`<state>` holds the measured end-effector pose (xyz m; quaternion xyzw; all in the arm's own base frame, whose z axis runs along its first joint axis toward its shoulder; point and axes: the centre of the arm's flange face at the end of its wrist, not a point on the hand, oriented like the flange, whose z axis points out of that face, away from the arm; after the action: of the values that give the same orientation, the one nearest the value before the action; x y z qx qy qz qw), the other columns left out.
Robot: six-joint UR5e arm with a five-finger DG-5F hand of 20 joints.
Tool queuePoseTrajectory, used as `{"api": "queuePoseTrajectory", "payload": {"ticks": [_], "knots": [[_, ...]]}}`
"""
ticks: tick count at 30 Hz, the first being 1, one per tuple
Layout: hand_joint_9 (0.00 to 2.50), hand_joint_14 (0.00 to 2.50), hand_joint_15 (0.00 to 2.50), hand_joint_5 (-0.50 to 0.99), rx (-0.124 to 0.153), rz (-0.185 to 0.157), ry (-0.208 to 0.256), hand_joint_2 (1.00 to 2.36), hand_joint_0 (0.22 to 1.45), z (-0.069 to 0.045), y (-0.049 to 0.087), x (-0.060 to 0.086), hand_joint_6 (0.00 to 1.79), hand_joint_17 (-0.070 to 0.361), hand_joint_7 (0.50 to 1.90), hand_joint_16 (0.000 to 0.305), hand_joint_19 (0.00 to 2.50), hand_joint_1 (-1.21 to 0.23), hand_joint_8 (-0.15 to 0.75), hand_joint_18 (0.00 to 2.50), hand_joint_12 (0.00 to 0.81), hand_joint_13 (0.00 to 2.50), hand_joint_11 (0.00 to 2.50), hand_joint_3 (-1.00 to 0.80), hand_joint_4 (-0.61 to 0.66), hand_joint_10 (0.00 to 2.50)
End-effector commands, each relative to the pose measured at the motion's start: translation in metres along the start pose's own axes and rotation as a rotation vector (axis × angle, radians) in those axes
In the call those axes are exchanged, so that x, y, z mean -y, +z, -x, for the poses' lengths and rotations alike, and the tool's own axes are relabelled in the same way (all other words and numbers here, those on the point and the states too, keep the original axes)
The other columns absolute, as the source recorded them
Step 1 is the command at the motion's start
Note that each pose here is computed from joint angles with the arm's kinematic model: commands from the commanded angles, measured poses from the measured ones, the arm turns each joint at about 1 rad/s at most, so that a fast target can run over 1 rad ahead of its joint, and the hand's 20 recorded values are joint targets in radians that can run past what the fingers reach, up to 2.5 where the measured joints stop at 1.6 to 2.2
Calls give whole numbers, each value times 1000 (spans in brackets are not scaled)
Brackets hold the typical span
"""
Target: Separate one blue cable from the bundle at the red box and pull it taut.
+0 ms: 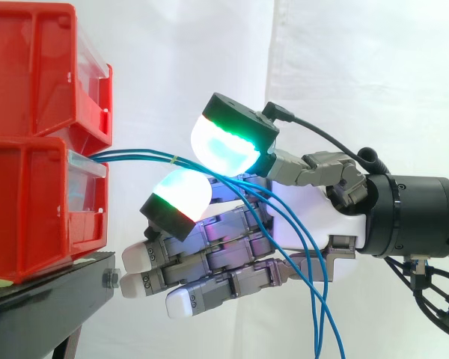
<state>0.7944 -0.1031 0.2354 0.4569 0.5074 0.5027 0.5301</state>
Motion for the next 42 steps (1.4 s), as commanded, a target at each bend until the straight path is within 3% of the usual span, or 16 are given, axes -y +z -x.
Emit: {"api": "queuePoseTrajectory", "payload": {"ticks": [1,7,13,16,29,33,35,38,42], "knots": [[557,5,141,-180,-3,0,0,1005,645,0,0,0,843,113,1035,50,384,-650,334,454,377,291,354,-449,166,11],[518,5,138,-194,-4,6,0,1013,686,0,1,-1,860,114,1051,51,368,-778,329,455,379,286,368,-334,129,11],[538,5,137,-203,-6,8,0,1000,812,1,1,-1,892,116,1103,52,385,-914,324,521,385,316,404,-500,125,12],[594,6,160,-198,-8,2,0,1000,837,-1,0,0,912,117,1128,52,414,-905,331,558,387,345,491,-500,143,15],[677,7,201,-190,-11,2,0,1000,640,1,0,0,915,116,1096,51,440,-990,333,631,386,400,609,-500,161,17],[685,8,208,-189,-13,-1,0,1000,549,2,-1,0,897,120,1083,53,450,-961,340,643,395,400,613,-500,174,17],[699,8,212,-185,-15,3,0,1000,516,1,0,-1,891,123,1061,55,450,-881,347,653,403,406,601,-500,179,18],[742,8,210,-178,-16,1,0,1000,526,2,0,0,876,121,1043,54,465,-708,350,648,400,412,599,-500,176,18],[769,9,214,-170,-18,4,0,1000,573,2,0,-1,856,115,1051,51,485,-614,343,638,388,418,593,-500,160,18]]}}
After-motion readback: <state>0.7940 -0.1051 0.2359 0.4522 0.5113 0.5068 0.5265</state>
